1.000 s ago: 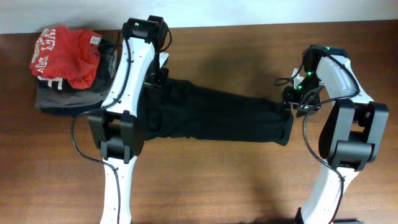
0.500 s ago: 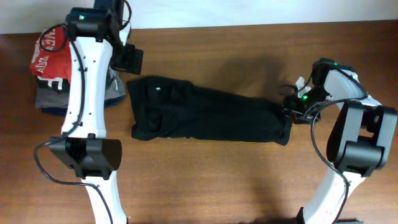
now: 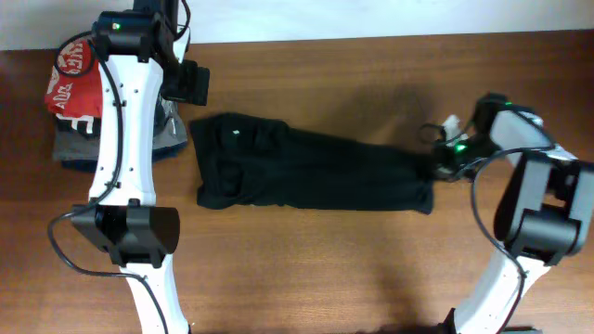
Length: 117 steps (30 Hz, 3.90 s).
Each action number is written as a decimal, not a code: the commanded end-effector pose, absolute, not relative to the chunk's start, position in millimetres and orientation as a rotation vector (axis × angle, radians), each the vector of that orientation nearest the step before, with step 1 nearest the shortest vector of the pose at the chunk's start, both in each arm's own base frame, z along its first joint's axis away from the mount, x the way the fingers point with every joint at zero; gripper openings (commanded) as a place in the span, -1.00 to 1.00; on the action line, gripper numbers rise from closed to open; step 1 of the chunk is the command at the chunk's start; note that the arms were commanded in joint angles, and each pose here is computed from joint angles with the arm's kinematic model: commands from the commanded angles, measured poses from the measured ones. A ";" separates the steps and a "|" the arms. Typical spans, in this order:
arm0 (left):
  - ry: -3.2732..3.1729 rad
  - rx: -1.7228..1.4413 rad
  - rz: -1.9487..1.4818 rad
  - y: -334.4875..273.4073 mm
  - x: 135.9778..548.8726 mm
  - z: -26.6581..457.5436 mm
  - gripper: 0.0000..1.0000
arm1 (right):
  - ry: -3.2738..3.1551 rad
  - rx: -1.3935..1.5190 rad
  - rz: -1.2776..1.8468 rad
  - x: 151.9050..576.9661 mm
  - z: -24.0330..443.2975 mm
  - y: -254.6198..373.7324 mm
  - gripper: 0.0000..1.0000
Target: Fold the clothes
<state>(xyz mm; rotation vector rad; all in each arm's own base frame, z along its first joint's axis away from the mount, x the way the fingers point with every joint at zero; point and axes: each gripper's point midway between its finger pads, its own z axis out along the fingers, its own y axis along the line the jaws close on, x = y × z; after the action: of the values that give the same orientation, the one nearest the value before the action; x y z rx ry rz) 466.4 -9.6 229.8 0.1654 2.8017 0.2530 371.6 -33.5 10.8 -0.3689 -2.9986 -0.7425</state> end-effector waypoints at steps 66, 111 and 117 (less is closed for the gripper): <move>3.095 0.380 -0.699 -113.9 466.7 66.8 0.83 | -3.204 0.276 -0.468 428.3 165.0 62.8 0.19; 3.082 0.283 -0.309 -78.8 457.1 51.8 -0.99 | -3.201 0.270 -0.379 426.2 159.8 54.9 0.27; 2.992 0.262 -0.269 -57.4 463.7 91.5 -0.99 | -3.137 0.288 -0.697 428.0 128.3 93.0 -0.92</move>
<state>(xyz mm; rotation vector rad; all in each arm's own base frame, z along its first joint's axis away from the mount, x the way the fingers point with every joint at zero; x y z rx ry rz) 462.6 -52.0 69.9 0.1856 3.0450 -0.3081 433.9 65.9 143.2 0.2786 -3.2061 -0.4680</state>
